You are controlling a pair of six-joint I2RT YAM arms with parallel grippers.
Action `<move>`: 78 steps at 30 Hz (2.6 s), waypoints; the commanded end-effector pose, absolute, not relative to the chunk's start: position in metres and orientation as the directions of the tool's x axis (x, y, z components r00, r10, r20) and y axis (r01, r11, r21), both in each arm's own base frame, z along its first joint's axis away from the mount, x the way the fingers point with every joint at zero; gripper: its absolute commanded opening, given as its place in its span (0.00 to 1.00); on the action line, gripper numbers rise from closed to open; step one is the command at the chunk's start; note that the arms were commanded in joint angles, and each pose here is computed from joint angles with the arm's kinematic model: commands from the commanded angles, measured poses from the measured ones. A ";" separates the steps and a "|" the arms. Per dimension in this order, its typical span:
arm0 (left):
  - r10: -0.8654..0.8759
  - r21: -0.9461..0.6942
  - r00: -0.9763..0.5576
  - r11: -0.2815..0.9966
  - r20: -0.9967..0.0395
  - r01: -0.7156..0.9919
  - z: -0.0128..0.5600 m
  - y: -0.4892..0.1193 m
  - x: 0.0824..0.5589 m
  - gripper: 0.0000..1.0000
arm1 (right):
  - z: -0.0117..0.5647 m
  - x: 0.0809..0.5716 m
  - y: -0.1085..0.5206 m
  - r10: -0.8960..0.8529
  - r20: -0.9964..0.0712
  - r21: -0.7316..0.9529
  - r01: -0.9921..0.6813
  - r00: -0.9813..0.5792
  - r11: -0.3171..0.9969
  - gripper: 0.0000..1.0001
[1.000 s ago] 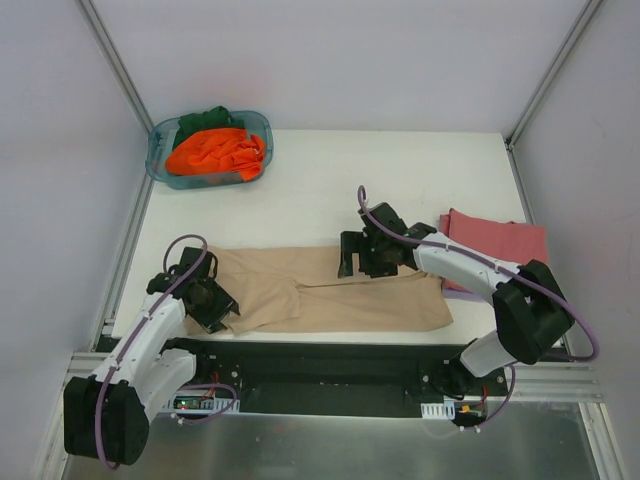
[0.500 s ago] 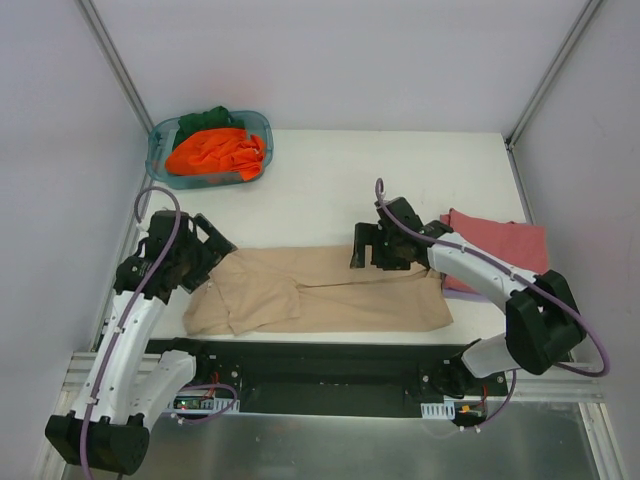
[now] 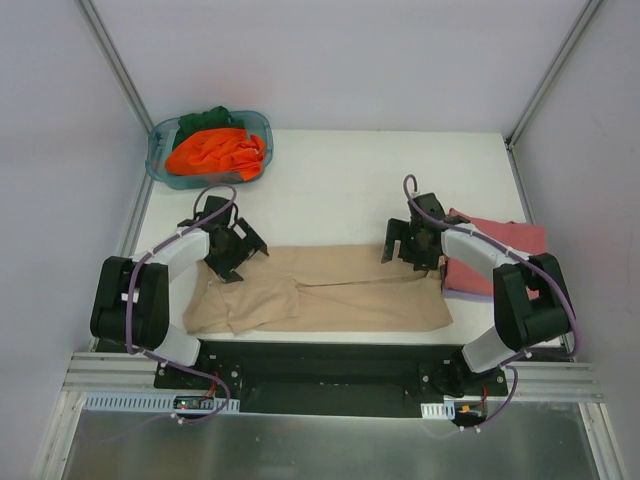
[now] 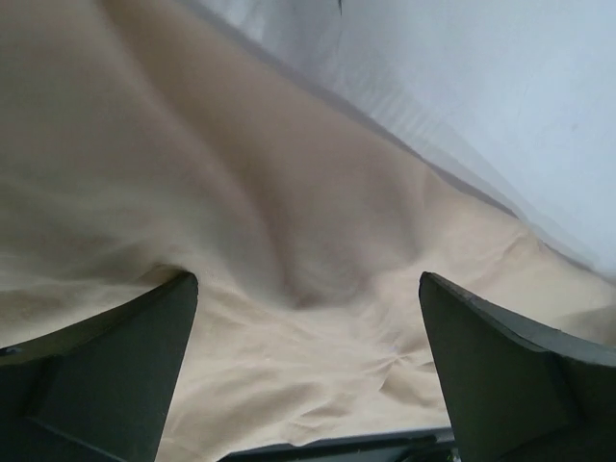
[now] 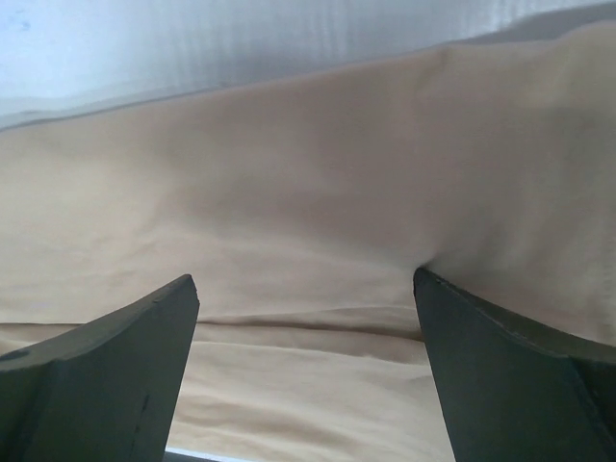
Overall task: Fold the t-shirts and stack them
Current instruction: Fold the other side of the tshirt into a rectangle, then rotate the tshirt 90 degrees
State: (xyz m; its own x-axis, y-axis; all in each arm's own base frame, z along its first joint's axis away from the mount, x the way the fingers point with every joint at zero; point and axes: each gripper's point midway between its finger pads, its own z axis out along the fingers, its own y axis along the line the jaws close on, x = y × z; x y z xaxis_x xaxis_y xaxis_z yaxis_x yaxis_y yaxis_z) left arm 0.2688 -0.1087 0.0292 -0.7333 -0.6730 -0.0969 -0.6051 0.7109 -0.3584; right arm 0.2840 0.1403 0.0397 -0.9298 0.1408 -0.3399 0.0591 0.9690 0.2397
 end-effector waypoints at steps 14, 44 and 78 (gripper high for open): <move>-0.746 -0.181 -0.630 0.665 -0.216 -0.725 0.011 -0.013 0.309 0.99 | 0.026 0.226 0.167 0.092 -0.236 0.381 -0.005 -0.967 0.924 0.96; -0.681 -0.258 -0.695 0.731 -0.230 -0.632 0.026 -0.054 0.370 0.99 | 0.002 0.197 0.157 0.008 -0.200 0.265 -0.047 -0.980 0.963 0.96; -0.787 -0.858 -0.615 0.284 0.047 -0.428 0.033 -0.362 0.632 0.99 | 0.014 0.090 0.227 -0.078 -0.116 0.571 -0.131 -0.990 0.810 0.96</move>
State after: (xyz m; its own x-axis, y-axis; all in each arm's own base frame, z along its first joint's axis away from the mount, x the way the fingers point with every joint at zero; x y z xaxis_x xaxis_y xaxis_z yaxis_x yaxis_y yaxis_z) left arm 0.6085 -0.3602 0.0636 -0.7112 -0.7000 -0.0639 -0.3479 0.4296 -0.8333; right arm 0.1247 0.2160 0.0359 -0.9719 -0.0409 -0.2317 -0.1655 0.8188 0.5497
